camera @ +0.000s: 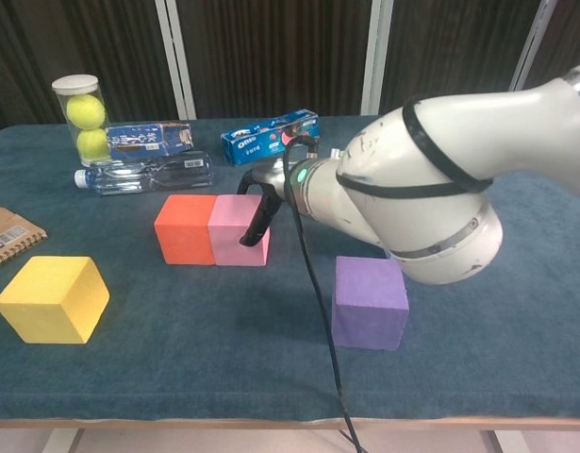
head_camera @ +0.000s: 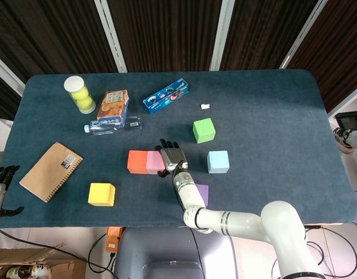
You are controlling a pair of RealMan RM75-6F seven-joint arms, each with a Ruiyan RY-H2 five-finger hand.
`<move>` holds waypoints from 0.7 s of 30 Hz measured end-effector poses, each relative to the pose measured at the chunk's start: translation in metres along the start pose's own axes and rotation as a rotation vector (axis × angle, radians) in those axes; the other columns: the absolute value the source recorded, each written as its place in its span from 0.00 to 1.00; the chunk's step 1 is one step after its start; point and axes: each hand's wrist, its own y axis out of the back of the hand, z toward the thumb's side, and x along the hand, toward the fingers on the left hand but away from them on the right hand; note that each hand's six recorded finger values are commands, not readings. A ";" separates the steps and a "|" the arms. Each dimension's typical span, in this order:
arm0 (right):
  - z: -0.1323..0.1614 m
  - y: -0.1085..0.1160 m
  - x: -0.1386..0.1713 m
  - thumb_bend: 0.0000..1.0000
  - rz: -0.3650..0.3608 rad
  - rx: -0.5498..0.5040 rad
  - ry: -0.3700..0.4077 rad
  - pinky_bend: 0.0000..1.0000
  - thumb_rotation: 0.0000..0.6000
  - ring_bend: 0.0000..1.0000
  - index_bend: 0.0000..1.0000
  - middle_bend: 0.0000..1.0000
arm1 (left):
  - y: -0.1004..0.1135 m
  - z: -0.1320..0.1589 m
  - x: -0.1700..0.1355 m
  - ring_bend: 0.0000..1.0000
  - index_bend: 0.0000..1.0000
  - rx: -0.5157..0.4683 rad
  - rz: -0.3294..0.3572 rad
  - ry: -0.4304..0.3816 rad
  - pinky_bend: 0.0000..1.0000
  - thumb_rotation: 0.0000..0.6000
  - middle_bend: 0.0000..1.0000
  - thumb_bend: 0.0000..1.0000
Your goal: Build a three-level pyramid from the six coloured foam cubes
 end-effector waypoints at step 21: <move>-0.024 0.038 0.037 0.20 -0.036 0.058 0.011 0.00 1.00 0.00 0.00 0.00 | 0.001 -0.005 -0.002 0.00 0.10 -0.001 0.002 0.014 0.12 1.00 0.07 0.10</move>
